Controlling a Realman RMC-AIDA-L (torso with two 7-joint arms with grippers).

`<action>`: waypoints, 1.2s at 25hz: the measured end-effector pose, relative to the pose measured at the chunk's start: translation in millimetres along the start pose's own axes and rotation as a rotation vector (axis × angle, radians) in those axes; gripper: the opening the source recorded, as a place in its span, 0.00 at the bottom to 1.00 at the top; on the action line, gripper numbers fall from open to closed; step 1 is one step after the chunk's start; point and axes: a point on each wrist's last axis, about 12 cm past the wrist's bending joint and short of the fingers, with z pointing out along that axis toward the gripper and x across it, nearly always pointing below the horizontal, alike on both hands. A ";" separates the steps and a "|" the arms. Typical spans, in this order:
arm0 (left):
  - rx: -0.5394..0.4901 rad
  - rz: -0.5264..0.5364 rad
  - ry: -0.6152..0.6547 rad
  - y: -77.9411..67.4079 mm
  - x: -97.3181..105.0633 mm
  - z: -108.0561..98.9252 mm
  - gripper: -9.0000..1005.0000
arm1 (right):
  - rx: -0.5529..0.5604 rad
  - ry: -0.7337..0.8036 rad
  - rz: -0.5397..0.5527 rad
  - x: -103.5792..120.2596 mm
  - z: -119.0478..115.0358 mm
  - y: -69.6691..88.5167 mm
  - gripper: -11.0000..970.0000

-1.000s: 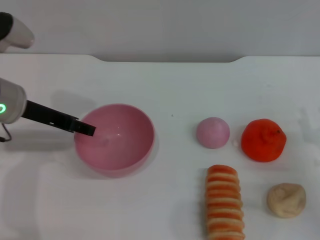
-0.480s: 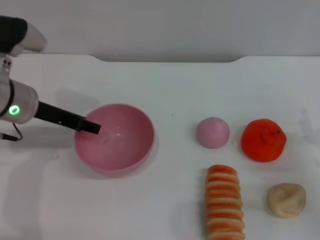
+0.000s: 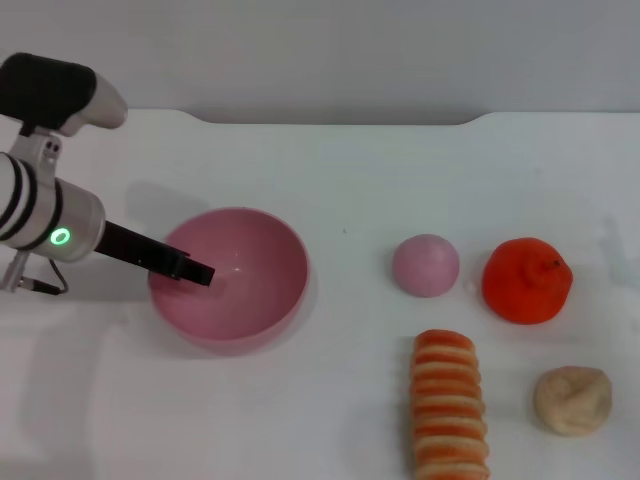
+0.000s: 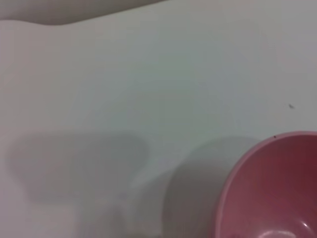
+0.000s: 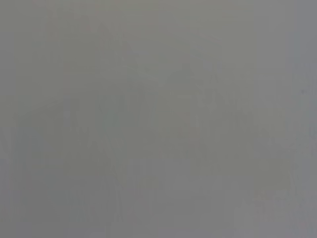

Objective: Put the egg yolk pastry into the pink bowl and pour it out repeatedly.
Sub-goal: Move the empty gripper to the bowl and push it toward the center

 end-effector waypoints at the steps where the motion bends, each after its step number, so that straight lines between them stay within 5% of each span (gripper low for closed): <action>1: 0.001 0.002 0.003 -0.5 0.1 0.7 0.52 | 0.001 0.001 0.000 0.1 -0.2 -0.1 0.56; 13: 0.007 0.013 0.023 -2.9 1.6 2.6 0.29 | 0.011 0.004 0.001 1.0 -4.9 -1.9 0.56; 18: -0.003 0.018 0.030 -2.9 0.5 2.0 0.10 | 0.002 -0.005 -0.001 0.0 -5.2 -1.0 0.56; 30: 0.020 0.061 0.052 -11.8 -6.9 -6.5 0.01 | -0.014 -0.025 0.006 -2.8 -1.8 1.1 0.56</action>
